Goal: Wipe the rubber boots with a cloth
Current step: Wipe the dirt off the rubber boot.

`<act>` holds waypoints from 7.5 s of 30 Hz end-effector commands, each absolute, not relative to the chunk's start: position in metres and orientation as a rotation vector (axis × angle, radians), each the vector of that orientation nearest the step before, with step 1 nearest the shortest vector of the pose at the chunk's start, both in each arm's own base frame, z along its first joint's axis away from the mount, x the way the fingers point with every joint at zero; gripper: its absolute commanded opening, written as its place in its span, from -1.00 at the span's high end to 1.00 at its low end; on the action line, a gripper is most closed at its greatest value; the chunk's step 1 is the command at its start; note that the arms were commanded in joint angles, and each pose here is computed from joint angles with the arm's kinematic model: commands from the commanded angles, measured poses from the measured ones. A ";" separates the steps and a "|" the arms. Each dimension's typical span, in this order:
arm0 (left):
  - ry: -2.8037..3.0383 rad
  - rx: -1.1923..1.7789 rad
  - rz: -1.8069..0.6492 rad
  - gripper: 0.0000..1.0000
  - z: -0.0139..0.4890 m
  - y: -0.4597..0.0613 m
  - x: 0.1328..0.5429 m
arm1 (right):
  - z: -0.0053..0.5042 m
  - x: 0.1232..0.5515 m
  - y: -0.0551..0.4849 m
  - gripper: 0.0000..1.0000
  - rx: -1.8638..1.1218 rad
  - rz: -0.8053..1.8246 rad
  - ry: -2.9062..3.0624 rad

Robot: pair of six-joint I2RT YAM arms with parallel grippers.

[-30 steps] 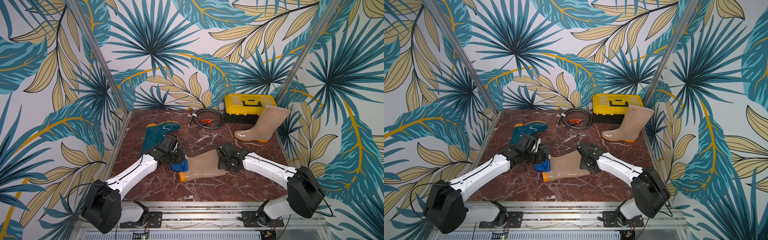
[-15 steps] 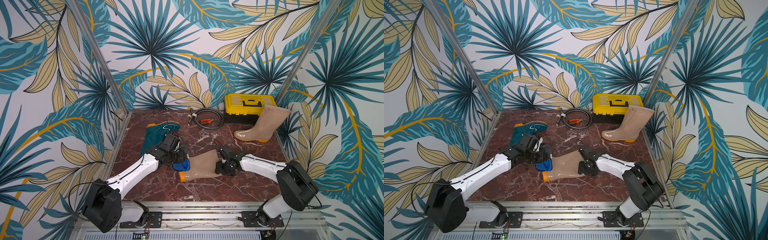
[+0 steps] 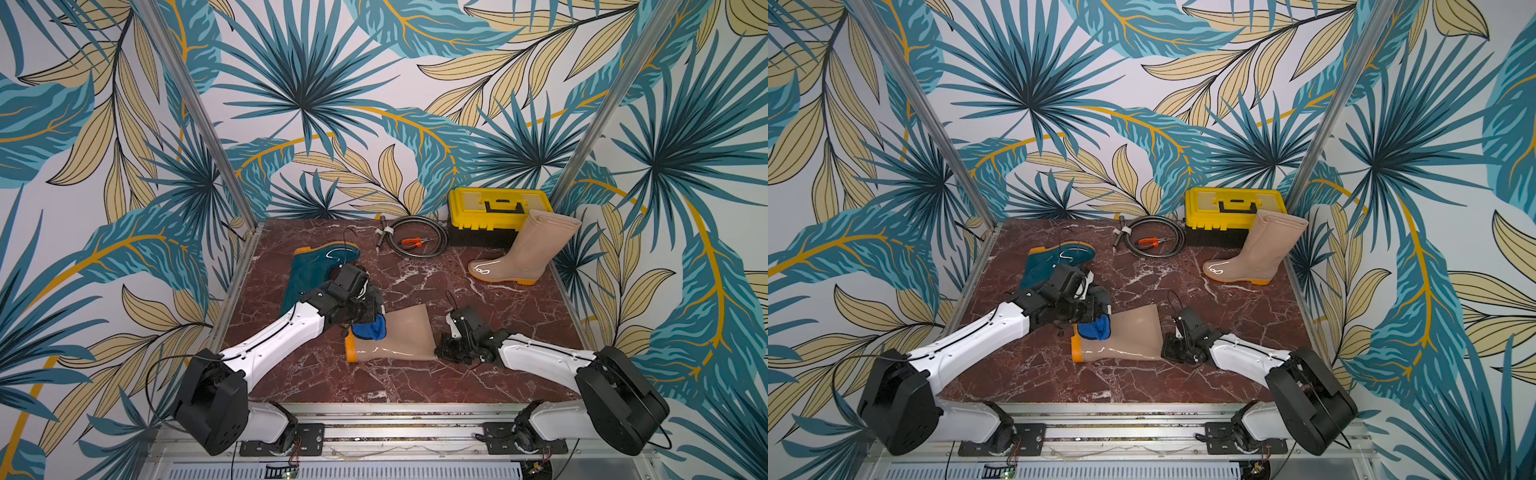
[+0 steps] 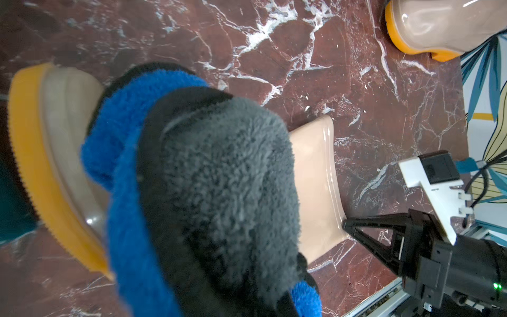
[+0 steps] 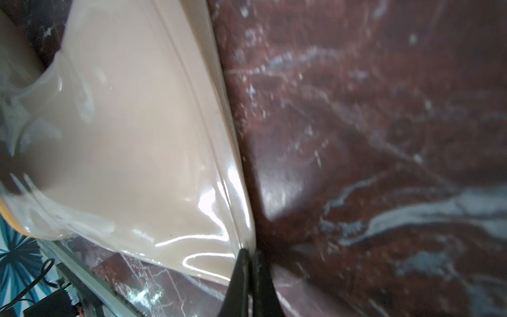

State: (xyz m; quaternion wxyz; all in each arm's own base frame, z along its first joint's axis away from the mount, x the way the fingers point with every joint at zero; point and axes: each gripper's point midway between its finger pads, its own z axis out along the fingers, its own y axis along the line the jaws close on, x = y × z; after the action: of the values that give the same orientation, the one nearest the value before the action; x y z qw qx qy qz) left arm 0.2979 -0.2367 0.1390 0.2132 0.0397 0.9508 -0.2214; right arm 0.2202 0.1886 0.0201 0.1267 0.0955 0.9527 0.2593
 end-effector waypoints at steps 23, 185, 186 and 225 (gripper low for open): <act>2.818 0.324 -0.694 1.00 0.056 -0.385 0.328 | -0.003 0.212 0.216 0.50 0.235 0.904 2.885; 2.664 0.007 -0.447 1.00 0.138 -0.229 0.309 | -0.012 0.197 0.163 0.88 0.623 0.861 2.616; 2.667 0.017 -0.458 1.00 0.138 -0.236 0.309 | -0.011 0.197 0.163 0.90 0.626 0.860 2.614; 2.685 0.255 -0.528 1.00 0.124 -0.295 0.285 | -0.019 0.195 0.149 1.00 0.707 0.762 2.619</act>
State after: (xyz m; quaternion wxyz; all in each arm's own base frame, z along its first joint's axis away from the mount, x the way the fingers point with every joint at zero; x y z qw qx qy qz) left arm 0.2942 -0.2571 0.1152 0.1983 0.0527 0.9654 -0.1608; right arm 0.2233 0.1809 0.0209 0.2023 0.2151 0.8877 0.3532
